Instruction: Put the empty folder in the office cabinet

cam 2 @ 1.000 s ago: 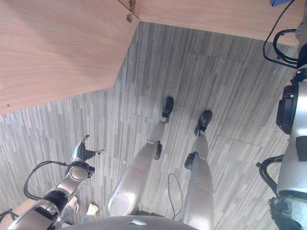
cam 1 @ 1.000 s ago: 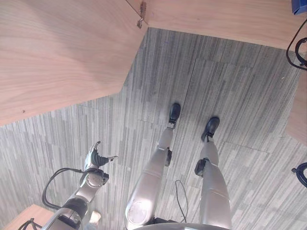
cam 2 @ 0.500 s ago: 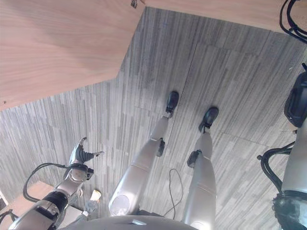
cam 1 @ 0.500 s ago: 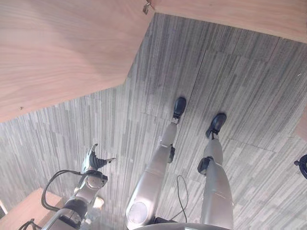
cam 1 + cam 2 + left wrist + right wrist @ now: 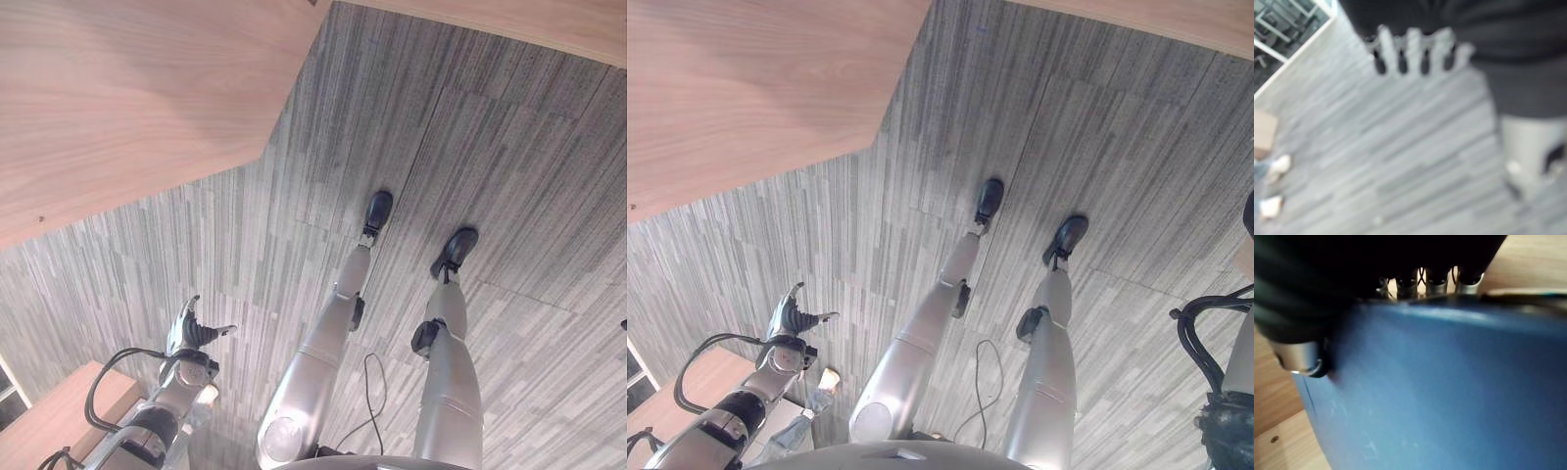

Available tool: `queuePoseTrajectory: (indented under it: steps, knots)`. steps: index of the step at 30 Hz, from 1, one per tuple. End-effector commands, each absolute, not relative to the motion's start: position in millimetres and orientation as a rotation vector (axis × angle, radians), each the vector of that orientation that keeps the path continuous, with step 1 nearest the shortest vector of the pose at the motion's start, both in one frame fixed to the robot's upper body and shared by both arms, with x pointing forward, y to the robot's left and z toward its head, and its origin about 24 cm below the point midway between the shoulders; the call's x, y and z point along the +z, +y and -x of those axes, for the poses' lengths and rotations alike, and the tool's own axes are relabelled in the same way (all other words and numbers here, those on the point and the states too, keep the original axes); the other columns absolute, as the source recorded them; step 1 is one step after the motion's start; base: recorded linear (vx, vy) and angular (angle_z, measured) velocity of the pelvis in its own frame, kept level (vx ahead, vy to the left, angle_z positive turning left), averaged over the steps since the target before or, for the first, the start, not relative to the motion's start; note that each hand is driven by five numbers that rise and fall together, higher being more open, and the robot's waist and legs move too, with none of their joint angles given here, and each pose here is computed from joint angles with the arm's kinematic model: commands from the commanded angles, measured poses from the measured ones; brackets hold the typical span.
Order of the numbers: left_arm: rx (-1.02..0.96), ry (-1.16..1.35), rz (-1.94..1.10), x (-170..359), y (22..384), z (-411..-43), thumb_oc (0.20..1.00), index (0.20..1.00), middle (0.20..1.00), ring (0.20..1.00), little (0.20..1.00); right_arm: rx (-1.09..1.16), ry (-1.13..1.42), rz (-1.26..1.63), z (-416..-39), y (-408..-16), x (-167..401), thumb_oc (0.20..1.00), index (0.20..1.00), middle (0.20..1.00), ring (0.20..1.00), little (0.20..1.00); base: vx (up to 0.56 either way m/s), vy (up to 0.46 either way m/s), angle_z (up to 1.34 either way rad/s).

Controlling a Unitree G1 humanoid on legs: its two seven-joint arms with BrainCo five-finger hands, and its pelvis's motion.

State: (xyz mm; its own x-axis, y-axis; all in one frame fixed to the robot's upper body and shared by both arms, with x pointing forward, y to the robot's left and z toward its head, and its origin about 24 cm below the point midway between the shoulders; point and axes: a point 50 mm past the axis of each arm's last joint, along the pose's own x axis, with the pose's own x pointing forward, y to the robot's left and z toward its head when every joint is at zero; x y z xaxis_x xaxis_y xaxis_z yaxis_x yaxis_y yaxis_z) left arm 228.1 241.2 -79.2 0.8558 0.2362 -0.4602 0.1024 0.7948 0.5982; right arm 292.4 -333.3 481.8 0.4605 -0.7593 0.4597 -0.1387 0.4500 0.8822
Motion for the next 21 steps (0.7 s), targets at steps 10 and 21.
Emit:
queuePoseTrajectory:
  steps: [10, 21]
  knots:
    - [0.121, 0.761, -0.713, -109, 270, -171, 1.0, 1.0, 1.0, 1.0, 1.0, -0.591, -0.972, -0.863, -315, -338, 445, 1.0, 1.0, 1.0, 1.0, 1.0, 0.0, 0.0, 0.0]
    - [0.133, 0.771, -0.696, -109, 271, -169, 1.0, 1.0, 1.0, 1.0, 1.0, -0.622, -0.905, -0.844, -322, -340, 434, 1.0, 1.0, 1.0, 1.0, 1.0, 0.0, 0.0, 0.0]
